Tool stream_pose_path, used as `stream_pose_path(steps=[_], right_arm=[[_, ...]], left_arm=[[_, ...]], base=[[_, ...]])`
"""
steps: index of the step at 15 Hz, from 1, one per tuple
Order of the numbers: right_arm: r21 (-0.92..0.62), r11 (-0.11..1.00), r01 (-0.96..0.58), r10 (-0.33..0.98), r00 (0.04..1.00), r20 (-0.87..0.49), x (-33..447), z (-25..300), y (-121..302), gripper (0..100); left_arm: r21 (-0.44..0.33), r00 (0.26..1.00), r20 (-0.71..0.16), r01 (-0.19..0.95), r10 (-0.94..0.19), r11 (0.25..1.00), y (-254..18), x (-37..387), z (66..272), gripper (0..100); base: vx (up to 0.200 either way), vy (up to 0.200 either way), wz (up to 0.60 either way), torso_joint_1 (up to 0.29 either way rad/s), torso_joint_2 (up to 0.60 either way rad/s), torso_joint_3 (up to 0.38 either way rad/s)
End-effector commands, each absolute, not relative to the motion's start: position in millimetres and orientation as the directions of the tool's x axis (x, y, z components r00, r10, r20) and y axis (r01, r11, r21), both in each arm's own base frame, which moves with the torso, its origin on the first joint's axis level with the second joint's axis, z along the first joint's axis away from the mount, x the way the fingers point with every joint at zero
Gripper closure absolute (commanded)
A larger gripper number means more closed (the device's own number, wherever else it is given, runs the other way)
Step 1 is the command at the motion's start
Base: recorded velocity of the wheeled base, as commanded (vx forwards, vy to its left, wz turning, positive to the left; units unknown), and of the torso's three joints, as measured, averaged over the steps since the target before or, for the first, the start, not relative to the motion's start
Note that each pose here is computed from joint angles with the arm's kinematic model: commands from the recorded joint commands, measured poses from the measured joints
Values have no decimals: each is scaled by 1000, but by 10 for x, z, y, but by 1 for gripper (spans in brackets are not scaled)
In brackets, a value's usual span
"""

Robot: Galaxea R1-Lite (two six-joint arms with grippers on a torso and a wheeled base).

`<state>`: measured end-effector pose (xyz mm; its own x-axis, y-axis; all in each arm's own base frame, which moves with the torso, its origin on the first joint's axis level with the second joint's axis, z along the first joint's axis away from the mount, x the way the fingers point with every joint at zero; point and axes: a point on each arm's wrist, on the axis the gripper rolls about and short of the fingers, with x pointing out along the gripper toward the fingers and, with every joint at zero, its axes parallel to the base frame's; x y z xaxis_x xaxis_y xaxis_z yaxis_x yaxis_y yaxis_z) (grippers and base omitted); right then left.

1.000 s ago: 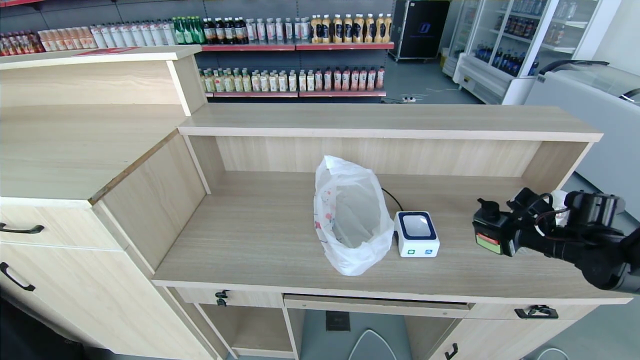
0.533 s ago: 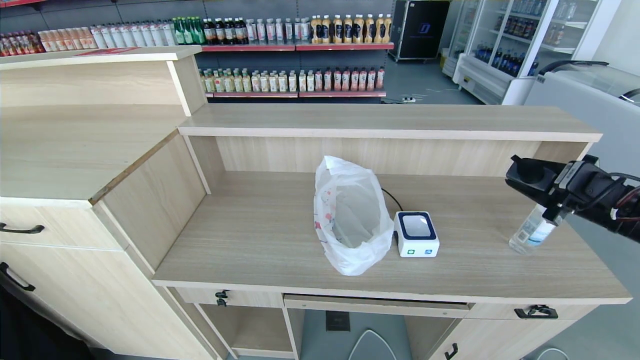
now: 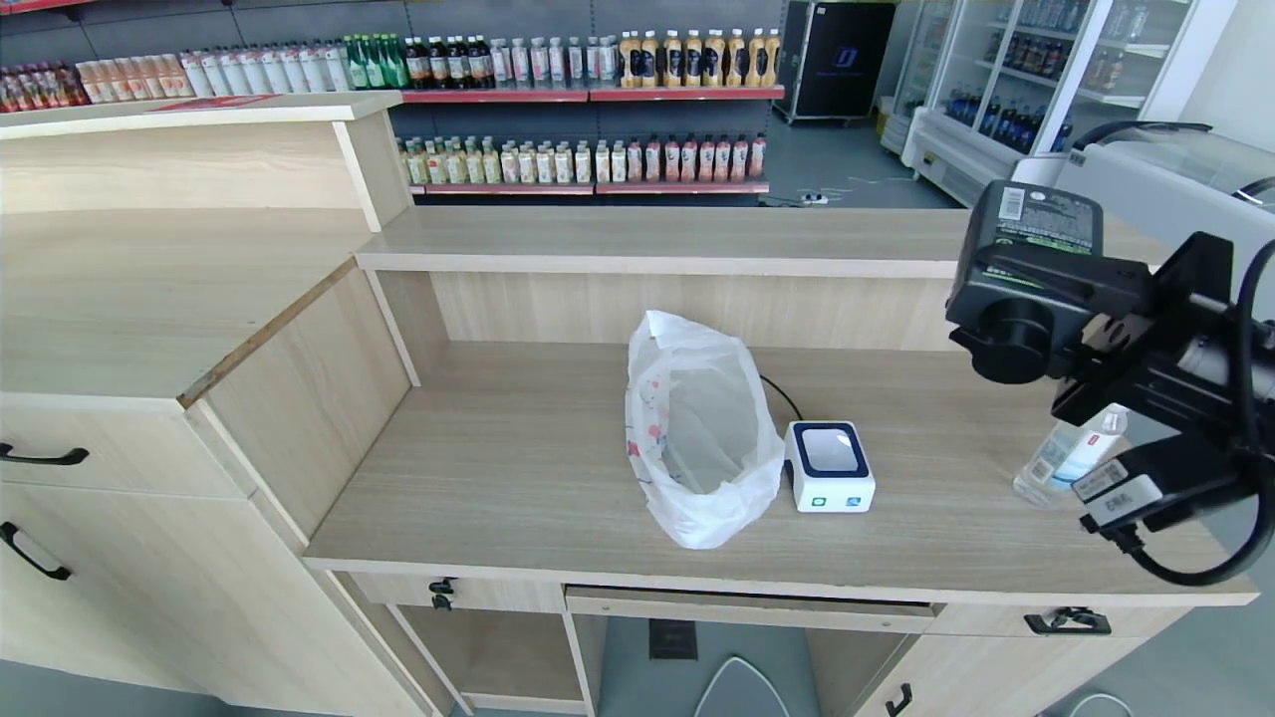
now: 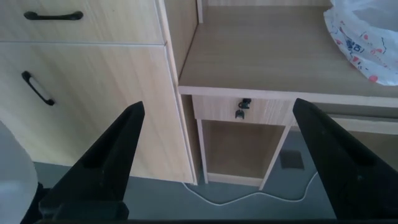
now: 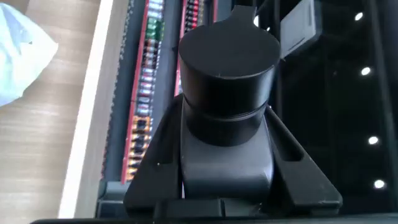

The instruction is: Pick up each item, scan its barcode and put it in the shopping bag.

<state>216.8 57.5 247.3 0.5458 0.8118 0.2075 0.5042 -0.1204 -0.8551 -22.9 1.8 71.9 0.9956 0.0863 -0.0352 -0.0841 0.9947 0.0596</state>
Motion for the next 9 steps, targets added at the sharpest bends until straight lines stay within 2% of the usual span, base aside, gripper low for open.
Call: stream_pose_path(steps=[1,3,5,9], right_arm=[[-749,-77,658,923,331,195,1866,2392,1028,100],[-734,-127,667,930,337,145,1743,2171,1094,100],[-649,-113,752,942,290,172,1602,2244,1159,100],[-569,-64,820,964,198,176,1426,2249,1340,100]], left_arm=[[61,996,-35,-85,87,994,18,-229,719,0],[61,996,-35,-85,87,994,18,-229,719,0],[61,996,-35,-85,87,994,18,-229,719,0],[61,996,-35,-85,87,994,18,-229,719,0]], base=[[0,0,0,0,0,0],[0,0,0,0,0,0],[0,0,0,0,0,0],[0,0,0,0,0,0]])
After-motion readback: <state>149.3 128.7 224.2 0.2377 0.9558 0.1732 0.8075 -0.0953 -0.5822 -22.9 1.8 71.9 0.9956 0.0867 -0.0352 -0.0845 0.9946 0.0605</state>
